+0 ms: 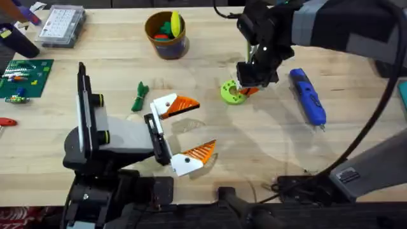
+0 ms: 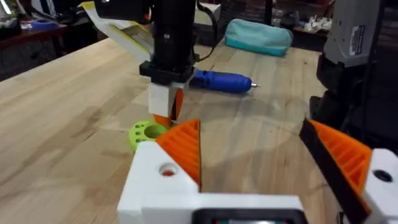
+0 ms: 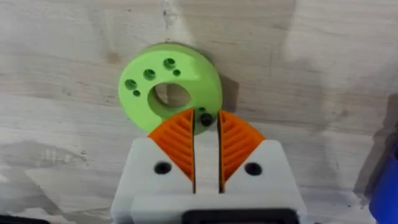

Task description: Pick up the gripper from the table and insert it into the empty holder that is missing its gripper. Then pick up a screw, insert it into the mounting hole, and use the screwdriver to tighten it. Finally, clean up the table by picking up the vegetable and placing it into the bucket.

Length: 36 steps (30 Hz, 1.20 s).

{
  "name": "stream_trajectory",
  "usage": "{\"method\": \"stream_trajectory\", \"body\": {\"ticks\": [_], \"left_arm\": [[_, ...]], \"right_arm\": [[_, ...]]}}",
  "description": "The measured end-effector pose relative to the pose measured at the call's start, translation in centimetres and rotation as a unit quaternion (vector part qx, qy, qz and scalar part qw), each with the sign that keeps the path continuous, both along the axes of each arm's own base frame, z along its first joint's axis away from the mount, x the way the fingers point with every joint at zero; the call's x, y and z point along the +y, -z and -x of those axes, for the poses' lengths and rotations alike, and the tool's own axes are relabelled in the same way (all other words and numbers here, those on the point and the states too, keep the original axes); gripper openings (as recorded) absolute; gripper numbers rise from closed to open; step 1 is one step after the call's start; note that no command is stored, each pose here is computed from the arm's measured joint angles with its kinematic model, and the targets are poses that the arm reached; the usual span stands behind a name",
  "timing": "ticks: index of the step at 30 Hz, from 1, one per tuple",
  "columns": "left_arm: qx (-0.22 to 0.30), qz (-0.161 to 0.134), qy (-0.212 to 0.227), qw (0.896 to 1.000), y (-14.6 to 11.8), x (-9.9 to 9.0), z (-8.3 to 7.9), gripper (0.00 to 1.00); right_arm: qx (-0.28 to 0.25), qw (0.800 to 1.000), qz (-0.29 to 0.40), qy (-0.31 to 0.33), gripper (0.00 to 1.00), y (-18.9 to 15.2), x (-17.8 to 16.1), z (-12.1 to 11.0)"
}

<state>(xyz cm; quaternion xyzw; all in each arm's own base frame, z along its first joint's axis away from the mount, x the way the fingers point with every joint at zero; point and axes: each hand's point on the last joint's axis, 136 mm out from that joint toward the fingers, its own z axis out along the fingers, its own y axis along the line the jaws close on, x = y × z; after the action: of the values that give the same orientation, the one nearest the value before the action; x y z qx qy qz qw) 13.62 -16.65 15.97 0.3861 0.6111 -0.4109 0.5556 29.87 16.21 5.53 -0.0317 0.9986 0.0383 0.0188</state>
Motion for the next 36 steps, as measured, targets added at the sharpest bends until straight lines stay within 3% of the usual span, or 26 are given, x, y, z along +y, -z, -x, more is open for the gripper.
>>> {"method": "stream_trajectory", "body": {"ticks": [6, 20, 30, 36], "left_arm": [[0.000, 0.000, 0.000, 1.000, 0.0, 0.0, 0.0, 0.991], [0.000, 0.000, 0.000, 1.000, 0.0, 0.0, 0.0, 0.990], [0.000, 0.000, 0.000, 1.000, 0.0, 0.0, 0.0, 0.991], [0.000, 0.000, 0.000, 1.000, 0.0, 0.0, 0.0, 0.991]], "right_arm": [[0.001, 1.000, 0.001, -0.008, 0.004, -1.1, -0.2, 0.4], [-0.011, 0.998, -0.003, -0.065, 0.004, -9.7, -0.3, 1.0], [-0.096, 0.982, -0.035, -0.159, 0.004, -17.2, 3.7, 0.4], [-0.137, 0.962, -0.053, -0.231, 0.004, -21.0, 6.5, 1.8]]}}
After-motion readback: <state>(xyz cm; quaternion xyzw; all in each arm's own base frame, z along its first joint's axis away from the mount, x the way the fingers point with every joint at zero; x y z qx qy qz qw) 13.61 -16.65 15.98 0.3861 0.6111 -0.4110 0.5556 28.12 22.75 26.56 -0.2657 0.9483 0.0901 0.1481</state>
